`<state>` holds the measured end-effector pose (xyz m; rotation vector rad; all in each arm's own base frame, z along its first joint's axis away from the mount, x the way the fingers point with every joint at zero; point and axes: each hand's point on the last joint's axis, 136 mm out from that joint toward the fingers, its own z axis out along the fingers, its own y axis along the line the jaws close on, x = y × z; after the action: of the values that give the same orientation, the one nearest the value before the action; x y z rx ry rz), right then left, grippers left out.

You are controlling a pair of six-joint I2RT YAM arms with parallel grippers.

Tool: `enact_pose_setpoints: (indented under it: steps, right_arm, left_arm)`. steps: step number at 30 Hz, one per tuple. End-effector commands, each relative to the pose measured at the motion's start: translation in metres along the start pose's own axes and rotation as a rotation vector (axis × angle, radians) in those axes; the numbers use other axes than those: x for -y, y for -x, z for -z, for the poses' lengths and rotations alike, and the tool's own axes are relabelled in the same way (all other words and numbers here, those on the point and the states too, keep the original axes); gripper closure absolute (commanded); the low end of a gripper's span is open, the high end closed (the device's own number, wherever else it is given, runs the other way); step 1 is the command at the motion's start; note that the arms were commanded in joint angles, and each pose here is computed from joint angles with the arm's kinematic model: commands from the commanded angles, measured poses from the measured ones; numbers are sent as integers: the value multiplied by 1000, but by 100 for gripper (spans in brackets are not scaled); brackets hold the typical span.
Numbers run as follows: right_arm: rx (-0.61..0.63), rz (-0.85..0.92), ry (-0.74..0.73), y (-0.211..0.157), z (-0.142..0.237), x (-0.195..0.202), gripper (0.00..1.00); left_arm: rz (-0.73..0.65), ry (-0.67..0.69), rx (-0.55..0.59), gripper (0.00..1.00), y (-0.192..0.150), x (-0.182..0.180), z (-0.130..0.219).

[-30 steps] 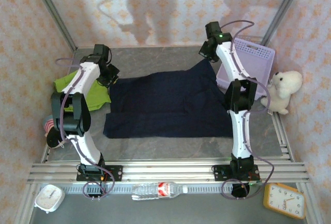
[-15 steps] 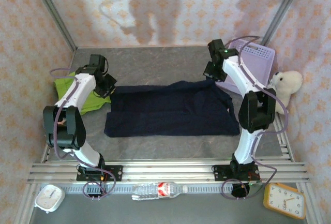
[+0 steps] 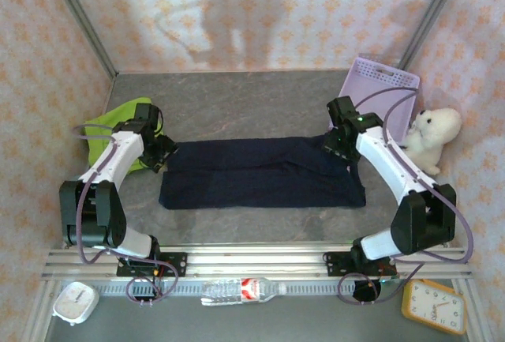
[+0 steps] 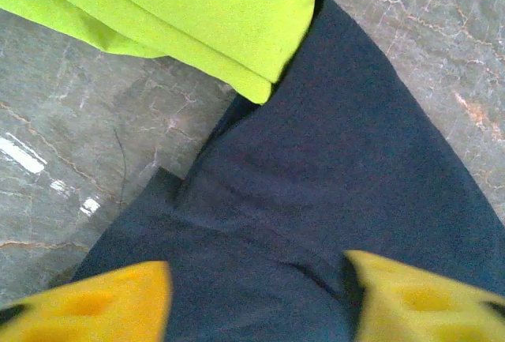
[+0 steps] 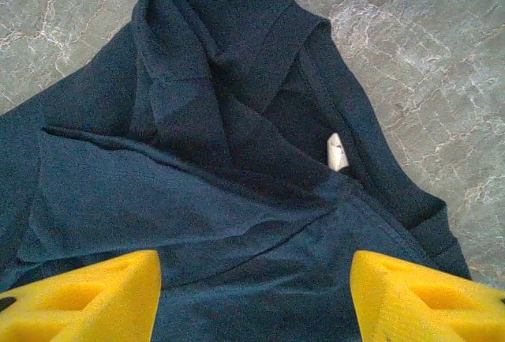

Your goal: Fold and stack the mixed laundry pile

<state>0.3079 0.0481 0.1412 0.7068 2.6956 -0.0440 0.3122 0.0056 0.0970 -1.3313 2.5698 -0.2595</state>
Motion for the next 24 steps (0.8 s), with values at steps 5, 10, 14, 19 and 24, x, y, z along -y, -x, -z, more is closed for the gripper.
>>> enact_pose_setpoints:
  steps: [5,10,14,19,24]
  right_arm:
    - [-8,48,140,27,-15,-62,40]
    - [-82,156,191,11,-42,-112,43]
    - [-117,184,171,-1,-66,-133,45]
    - [-155,121,100,-11,-88,-129,47]
    - [-129,76,19,-9,-102,-116,60]
  left_arm:
    - [-26,-110,38,35,24,57,4]
    - [-134,-129,-9,41,5,104,-19]
    - [-164,-117,-44,51,-5,120,-46]
    - [-188,-35,-77,53,-6,109,-77]
    - [-208,41,-107,52,-11,92,-102]
